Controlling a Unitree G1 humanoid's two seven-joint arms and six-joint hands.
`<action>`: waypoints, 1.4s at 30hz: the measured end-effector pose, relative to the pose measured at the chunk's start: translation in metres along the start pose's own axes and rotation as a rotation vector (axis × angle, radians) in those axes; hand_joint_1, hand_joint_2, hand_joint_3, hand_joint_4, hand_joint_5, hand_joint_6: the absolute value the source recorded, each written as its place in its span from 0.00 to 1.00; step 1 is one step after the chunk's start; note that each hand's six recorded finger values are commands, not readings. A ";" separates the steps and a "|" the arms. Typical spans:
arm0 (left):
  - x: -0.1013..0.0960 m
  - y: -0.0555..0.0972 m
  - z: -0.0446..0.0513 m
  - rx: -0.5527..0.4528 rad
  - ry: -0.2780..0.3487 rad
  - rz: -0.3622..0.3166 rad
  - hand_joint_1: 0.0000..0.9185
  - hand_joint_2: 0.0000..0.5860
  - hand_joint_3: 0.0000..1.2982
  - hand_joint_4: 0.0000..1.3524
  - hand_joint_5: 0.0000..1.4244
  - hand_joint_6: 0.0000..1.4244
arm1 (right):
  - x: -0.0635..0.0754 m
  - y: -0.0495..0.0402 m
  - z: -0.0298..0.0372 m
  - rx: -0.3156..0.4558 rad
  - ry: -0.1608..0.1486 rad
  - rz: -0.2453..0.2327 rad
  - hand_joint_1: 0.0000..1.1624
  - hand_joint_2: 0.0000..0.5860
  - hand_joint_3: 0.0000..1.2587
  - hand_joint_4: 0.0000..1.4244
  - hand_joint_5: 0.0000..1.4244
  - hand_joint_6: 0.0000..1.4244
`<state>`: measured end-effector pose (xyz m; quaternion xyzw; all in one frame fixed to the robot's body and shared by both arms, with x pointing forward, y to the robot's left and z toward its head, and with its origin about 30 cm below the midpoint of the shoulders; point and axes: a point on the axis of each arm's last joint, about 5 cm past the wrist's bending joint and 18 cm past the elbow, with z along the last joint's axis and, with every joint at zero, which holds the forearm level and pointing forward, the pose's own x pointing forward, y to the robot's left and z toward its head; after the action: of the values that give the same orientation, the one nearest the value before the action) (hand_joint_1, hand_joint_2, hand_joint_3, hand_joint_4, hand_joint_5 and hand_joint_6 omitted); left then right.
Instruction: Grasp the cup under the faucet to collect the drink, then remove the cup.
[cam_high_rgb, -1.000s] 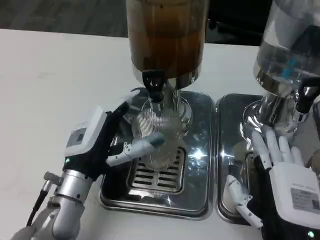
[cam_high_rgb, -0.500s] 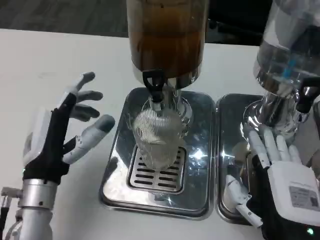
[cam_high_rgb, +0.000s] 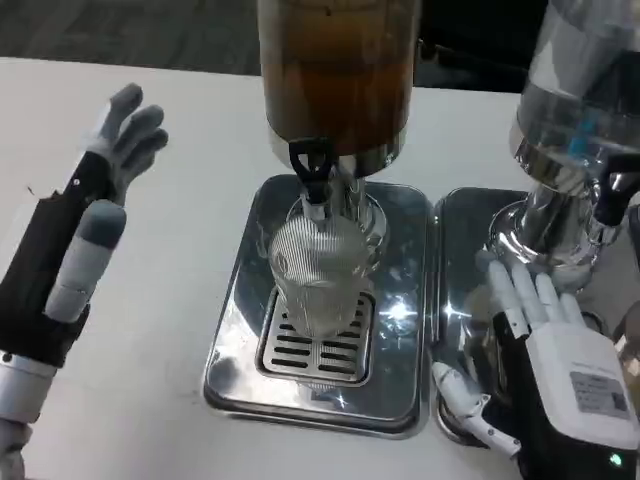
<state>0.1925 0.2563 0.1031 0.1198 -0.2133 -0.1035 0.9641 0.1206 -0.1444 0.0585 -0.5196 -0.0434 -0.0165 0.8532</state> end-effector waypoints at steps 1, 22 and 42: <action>0.003 0.001 0.0030 -0.026 -0.013 -0.015 0.00 0.04 0.00 0.00 0.05 0.04 | 0.000 -0.0002 0.0000 0.001 -0.002 0.000 0.12 0.61 0.00 0.00 0.00 0.00; 0.061 -0.021 0.0230 -0.111 -0.134 -0.368 0.00 0.06 0.00 0.00 0.07 0.04 | 0.001 0.0007 0.0004 0.013 0.008 -0.009 0.13 0.63 0.00 0.00 0.00 0.00; 0.053 -0.039 0.0228 -0.139 -0.137 -0.418 0.00 0.08 0.02 0.00 0.14 0.11 | 0.001 0.0007 0.0002 0.012 0.009 -0.010 0.13 0.64 0.01 0.00 0.00 0.00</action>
<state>0.2237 0.2019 0.1328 0.0872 -0.2410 -0.3235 0.9109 0.1220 -0.1440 0.0580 -0.5143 -0.0422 -0.0228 0.8563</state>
